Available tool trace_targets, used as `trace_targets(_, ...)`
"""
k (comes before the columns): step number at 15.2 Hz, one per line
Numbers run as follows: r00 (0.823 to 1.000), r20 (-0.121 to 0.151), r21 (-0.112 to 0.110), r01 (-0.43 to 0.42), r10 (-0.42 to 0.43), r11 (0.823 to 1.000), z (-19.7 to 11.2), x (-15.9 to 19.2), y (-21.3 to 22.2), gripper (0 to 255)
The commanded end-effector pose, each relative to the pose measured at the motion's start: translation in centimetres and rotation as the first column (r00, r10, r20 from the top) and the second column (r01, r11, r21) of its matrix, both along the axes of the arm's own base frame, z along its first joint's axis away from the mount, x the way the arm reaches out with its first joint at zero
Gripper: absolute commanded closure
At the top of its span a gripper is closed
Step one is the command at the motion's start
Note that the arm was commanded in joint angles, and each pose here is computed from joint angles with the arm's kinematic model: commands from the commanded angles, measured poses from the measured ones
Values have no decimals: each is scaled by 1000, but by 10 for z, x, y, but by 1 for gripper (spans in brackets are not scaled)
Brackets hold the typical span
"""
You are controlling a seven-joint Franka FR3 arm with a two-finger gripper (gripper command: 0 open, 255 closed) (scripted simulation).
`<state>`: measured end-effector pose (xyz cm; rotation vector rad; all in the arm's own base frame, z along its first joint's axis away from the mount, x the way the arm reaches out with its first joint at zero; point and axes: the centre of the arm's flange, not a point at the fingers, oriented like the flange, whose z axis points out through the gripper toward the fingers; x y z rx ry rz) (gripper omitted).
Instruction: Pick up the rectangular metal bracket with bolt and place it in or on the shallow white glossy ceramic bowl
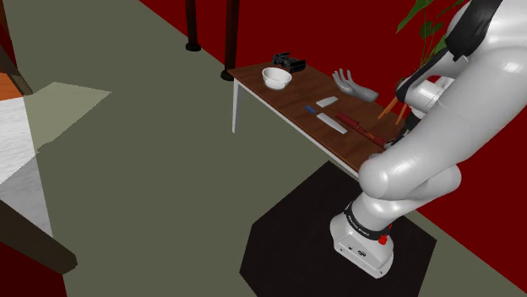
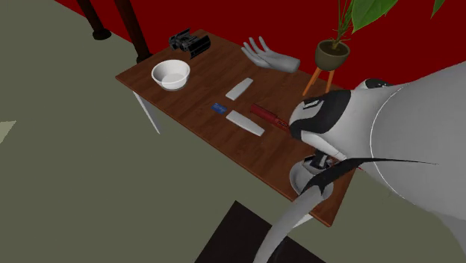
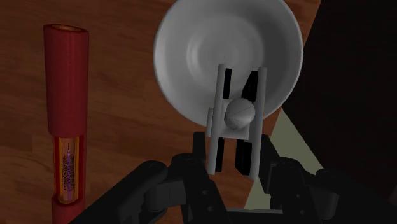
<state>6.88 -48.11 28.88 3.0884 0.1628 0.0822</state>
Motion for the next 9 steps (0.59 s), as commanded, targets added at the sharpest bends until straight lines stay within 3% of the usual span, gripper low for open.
trace_targets(1, 1000, 0, 0, -2, 2, 1000, -6, -16, -2, 255)
trace_targets(9, 1000, 0, 0, -2, 2, 1000, -48, -16, -2, 255)
